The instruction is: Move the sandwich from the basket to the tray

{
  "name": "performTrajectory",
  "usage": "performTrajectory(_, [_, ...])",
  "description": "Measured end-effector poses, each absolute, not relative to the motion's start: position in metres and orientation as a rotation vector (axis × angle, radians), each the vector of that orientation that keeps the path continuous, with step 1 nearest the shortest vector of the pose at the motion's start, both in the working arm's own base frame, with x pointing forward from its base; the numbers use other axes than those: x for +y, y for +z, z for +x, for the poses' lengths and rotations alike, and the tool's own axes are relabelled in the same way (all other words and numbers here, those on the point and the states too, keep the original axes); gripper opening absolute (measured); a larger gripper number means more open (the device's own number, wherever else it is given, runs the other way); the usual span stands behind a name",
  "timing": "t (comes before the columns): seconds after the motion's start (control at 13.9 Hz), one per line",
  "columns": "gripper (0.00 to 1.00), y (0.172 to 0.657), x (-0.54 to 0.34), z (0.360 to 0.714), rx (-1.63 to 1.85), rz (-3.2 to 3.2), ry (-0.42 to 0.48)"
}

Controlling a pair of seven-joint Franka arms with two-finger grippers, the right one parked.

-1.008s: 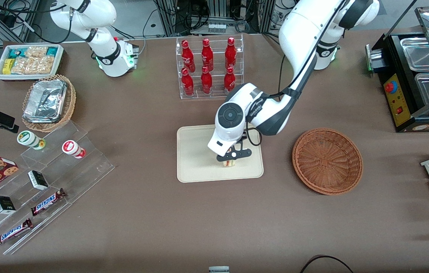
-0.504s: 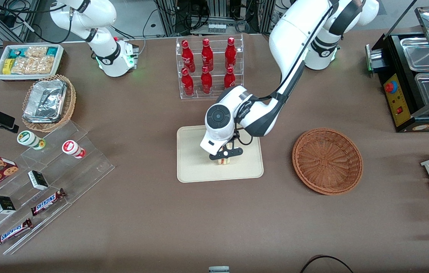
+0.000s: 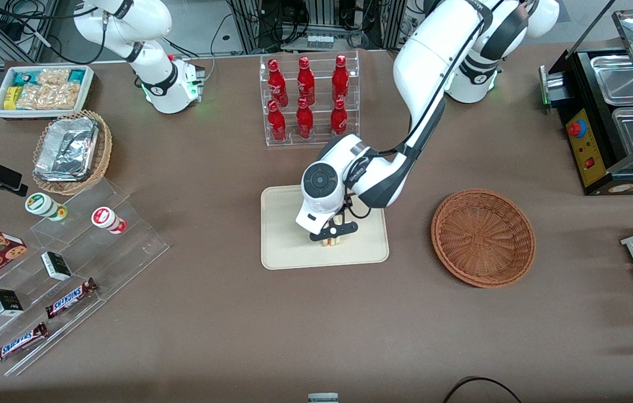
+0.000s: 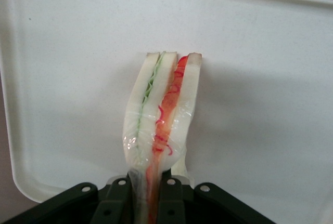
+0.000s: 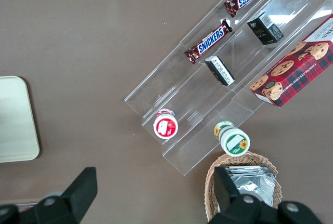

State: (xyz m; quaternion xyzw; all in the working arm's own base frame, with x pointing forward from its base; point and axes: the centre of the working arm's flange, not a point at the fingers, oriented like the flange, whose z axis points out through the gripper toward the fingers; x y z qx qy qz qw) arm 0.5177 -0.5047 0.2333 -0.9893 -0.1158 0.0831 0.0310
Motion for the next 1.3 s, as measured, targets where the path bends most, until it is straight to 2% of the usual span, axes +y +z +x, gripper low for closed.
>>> performTrajectory(0.14, [0.17, 0.228, -0.506, 0.520, -0.373, -3.038, 0.243])
performTrajectory(0.22, [0.22, 0.226, -0.507, 0.520, -0.374, -3.037, 0.239])
performTrajectory(0.5, [0.61, 0.235, -0.509, 0.525, -0.359, -3.042, 0.189])
performTrajectory(0.79, [0.99, 0.281, -0.511, 0.543, -0.383, -3.044, 0.175])
performTrajectory(1.08, [1.00, 0.348, -0.500, 0.558, -0.400, -3.081, 0.113])
performTrajectory(1.3, [1.00, 0.380, -0.461, 0.579, -0.244, -3.084, 0.129])
